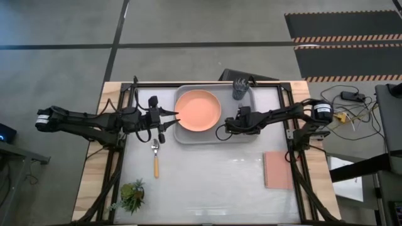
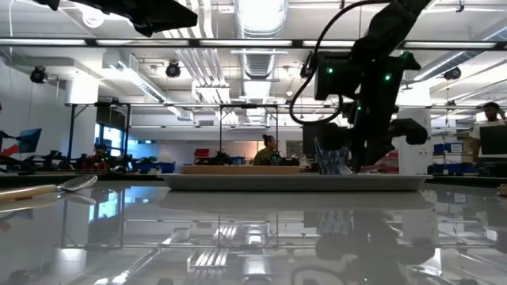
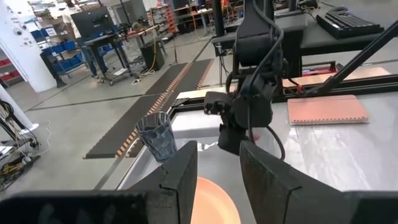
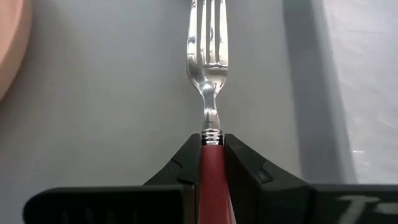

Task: Pick and place plate/cup/fork/spoon on tray
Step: Put the pink fork on the gray serving tray to the right of the orange plate

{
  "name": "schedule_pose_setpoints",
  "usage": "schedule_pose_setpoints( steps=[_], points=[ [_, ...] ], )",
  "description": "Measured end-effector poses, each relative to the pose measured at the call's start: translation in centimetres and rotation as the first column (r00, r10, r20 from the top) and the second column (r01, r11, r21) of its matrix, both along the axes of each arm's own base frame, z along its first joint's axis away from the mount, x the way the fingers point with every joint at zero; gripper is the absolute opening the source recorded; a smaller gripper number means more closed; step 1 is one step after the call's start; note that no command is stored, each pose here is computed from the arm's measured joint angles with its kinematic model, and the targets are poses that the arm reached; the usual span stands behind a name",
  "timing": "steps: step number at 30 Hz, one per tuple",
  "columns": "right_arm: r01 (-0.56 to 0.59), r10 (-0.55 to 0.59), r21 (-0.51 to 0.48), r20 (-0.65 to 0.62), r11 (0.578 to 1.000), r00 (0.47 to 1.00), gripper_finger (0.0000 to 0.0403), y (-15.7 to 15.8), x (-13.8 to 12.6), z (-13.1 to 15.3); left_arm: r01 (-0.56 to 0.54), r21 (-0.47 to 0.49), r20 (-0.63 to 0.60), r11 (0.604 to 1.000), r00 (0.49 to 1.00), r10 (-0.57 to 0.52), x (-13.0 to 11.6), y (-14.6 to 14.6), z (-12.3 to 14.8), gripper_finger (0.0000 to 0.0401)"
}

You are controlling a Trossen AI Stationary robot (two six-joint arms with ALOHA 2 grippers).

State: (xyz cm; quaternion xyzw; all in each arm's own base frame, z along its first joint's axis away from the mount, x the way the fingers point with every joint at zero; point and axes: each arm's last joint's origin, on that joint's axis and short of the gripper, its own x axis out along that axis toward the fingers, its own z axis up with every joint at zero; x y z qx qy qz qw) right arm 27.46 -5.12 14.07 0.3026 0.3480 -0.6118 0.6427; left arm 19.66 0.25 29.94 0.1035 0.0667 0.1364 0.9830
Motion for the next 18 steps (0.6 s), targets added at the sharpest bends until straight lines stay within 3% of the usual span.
schedule_pose_setpoints(
  steps=[18],
  points=[
    [-0.003, 0.003, -0.001, -0.053, 1.0, 0.999, 0.0042, -0.6, 0.4, -1.8, 0.0, 0.0, -0.002, 1.0, 1.0, 0.0, 0.0, 0.0, 0.0, 0.0105]
  ],
)
